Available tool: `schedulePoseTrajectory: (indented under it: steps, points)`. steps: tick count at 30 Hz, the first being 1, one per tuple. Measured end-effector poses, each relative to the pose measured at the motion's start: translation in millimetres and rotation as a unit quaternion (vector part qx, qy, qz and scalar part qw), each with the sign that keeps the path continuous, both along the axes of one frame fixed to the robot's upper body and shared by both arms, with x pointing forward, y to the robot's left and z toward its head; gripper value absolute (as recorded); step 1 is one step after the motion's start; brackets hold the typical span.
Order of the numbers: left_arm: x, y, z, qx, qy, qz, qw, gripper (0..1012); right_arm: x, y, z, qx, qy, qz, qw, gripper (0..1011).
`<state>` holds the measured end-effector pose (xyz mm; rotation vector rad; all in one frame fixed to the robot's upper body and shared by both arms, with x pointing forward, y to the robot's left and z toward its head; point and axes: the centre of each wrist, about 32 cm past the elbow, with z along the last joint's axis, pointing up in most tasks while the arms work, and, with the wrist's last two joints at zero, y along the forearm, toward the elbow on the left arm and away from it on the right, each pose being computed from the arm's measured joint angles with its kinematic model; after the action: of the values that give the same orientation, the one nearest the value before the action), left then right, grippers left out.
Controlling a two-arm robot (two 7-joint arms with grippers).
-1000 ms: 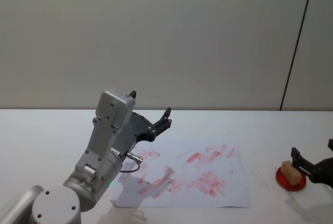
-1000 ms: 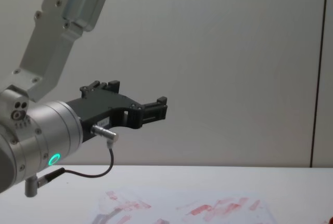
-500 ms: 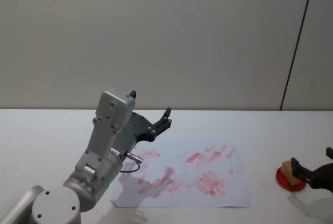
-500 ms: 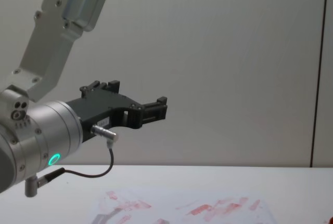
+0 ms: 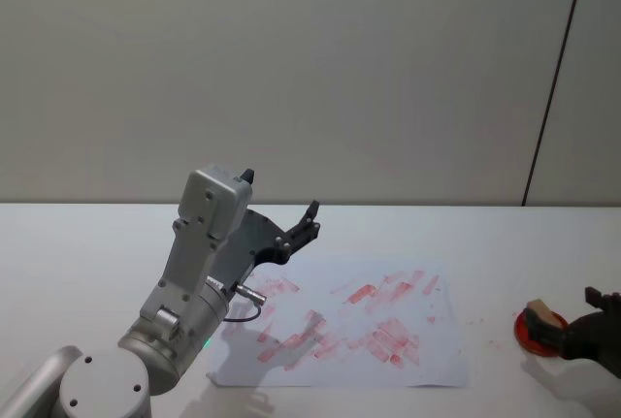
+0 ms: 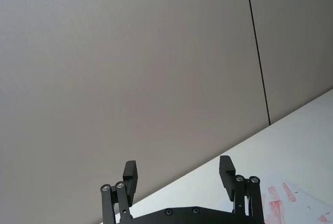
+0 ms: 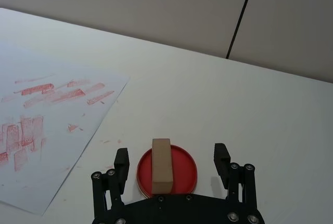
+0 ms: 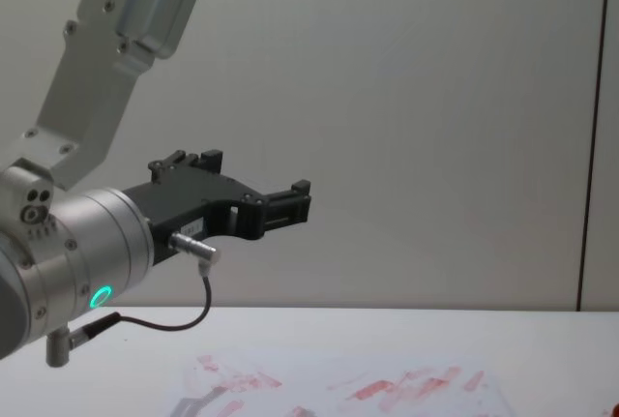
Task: Use the one hand to pick up the stamp and affix it onto the A4 paper.
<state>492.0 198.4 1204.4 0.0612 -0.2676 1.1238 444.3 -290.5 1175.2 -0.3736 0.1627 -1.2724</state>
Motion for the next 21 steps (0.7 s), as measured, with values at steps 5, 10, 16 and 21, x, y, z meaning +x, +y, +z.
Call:
schedulePoseTrajectory:
  steps: [5, 10, 16, 21]
  points:
    - [0.0, 0.0, 0.0, 0.0, 0.0, 0.0, 1.0, 1002, 5.8, 1.7, -1.6, -0.006, 0.013, 0.005, 0.9999, 1001]
    - [0.0, 0.0, 0.0, 0.0, 0.0, 0.0, 1.0, 1002, 11.4, 3.5, -2.2, -0.012, 0.019, 0.01, 0.9997, 1001]
    - [0.0, 0.0, 0.0, 0.0, 0.0, 0.0, 1.0, 1002, 18.8, 5.6, -3.6, -0.02, 0.028, 0.018, 0.9992, 1001]
    - [0.0, 0.0, 0.0, 0.0, 0.0, 0.0, 1.0, 1003, 25.5, 7.5, -4.4, -0.026, 0.034, 0.026, 0.9987, 1001]
